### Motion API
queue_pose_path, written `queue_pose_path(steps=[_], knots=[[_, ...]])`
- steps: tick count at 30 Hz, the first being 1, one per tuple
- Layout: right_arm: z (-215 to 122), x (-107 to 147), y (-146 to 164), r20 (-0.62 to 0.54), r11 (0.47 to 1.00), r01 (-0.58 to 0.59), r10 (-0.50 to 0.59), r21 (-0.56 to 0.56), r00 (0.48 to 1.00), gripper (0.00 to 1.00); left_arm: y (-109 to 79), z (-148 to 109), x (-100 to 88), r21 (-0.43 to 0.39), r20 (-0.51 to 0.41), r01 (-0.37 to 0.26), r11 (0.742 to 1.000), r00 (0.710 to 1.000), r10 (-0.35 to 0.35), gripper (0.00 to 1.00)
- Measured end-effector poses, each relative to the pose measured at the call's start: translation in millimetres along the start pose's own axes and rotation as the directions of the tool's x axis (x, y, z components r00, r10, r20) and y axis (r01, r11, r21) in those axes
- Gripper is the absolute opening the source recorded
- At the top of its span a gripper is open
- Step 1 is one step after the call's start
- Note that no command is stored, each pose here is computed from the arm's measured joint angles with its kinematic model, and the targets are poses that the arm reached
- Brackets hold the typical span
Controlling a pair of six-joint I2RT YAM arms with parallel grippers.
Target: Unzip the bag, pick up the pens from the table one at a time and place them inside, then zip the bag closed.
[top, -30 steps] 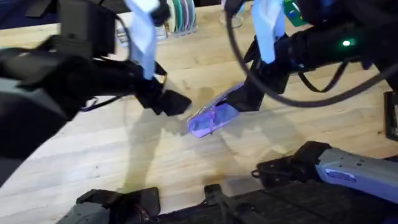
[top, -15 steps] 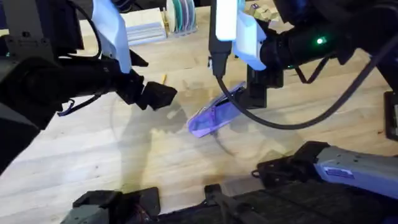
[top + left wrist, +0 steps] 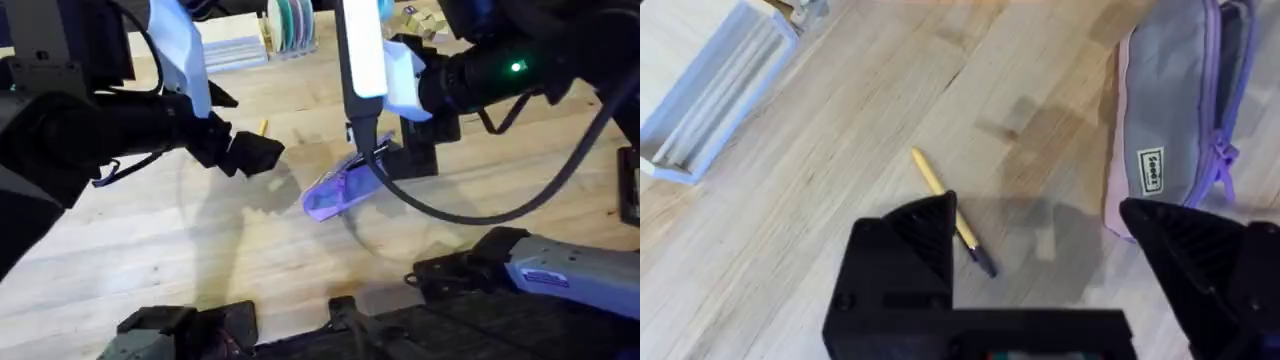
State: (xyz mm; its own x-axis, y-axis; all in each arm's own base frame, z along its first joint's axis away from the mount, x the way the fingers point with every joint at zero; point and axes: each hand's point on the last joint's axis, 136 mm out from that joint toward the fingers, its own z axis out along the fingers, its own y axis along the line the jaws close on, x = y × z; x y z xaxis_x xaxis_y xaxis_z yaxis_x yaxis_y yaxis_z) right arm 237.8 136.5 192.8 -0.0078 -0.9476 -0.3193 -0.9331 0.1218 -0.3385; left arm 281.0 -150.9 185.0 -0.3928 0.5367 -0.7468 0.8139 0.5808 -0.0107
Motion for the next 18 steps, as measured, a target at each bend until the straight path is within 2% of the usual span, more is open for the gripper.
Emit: queue_pose_path(steps=[6, 11, 18], knots=[[1, 4, 7, -0.018, 0.999, 0.0, 0.0, -0.032, 1.0, 0.998, -0.2, 0, 0.2, 0.001, -0.001, 0.001, 1.0, 1.0, -0.001, 0.992], [9, 17, 28, -0.08, 0.989, -0.002, -0.01, -0.148, 0.997, 0.998, -1.1, 0, 1.8, 0.004, -0.007, 0.005, 1.0, 1.0, -0.005, 0.994], [26, 13, 36, -0.052, 0.966, 0.074, -0.09, -0.249, 0.995, 0.997, -2.8, 0, 4.6, 0.011, -0.018, 0.012, 1.0, 1.0, -0.012, 0.992]])
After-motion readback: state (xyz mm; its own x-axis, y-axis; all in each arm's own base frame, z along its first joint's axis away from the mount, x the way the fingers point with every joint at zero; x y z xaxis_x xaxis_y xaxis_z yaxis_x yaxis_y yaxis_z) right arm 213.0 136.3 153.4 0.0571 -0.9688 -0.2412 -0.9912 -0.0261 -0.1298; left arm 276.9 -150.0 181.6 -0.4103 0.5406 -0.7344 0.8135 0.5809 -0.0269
